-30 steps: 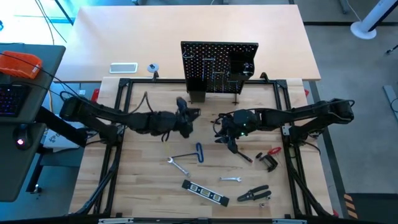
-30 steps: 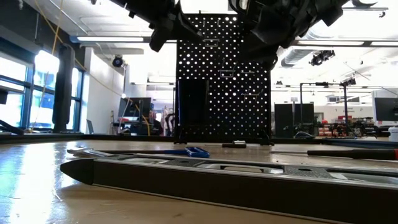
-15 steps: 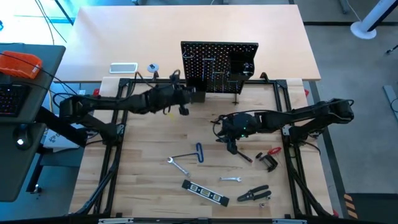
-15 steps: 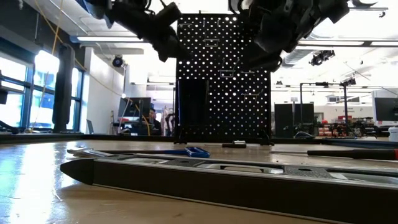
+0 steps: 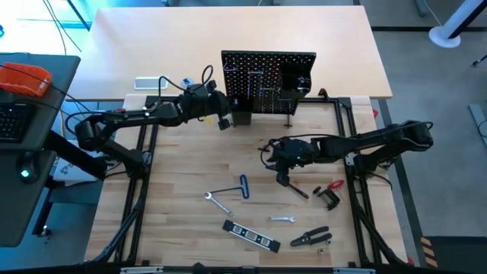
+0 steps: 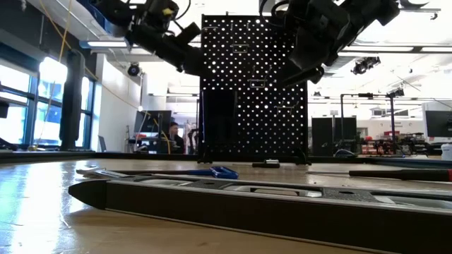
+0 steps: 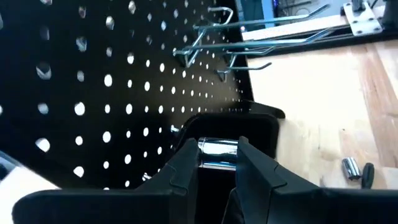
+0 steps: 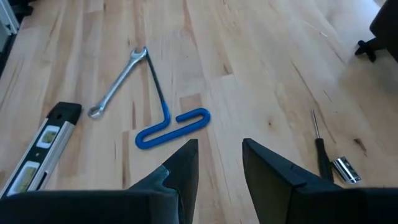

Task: Hang tools onto peg board
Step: Put the bolts on the pegboard

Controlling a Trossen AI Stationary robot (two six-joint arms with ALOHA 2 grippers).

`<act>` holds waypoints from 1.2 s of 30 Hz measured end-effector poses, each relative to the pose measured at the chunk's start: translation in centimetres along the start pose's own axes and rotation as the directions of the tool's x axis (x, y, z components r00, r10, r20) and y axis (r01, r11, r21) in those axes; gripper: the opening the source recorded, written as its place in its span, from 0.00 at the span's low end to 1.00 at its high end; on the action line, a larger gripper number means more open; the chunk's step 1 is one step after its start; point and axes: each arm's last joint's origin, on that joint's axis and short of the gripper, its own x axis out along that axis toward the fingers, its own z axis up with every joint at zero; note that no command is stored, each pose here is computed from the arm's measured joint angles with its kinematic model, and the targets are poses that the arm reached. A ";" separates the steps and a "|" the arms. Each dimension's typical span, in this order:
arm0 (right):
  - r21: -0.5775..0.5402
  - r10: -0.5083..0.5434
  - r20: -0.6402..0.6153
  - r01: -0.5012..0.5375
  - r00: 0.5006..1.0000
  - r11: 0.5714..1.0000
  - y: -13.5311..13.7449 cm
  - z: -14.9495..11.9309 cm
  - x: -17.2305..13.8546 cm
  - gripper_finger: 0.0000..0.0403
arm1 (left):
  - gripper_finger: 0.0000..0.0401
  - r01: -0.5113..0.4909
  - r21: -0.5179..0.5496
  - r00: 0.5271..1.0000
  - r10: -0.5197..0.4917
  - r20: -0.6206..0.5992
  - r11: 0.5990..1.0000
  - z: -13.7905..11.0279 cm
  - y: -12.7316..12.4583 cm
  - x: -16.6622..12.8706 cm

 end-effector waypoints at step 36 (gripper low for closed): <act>-0.002 -0.258 -0.094 0.259 0.962 0.966 -3.3 -4.5 1.9 0.30 | 0.43 0.030 0.006 0.992 -0.030 0.122 1.000 2.4 -0.3 -2.3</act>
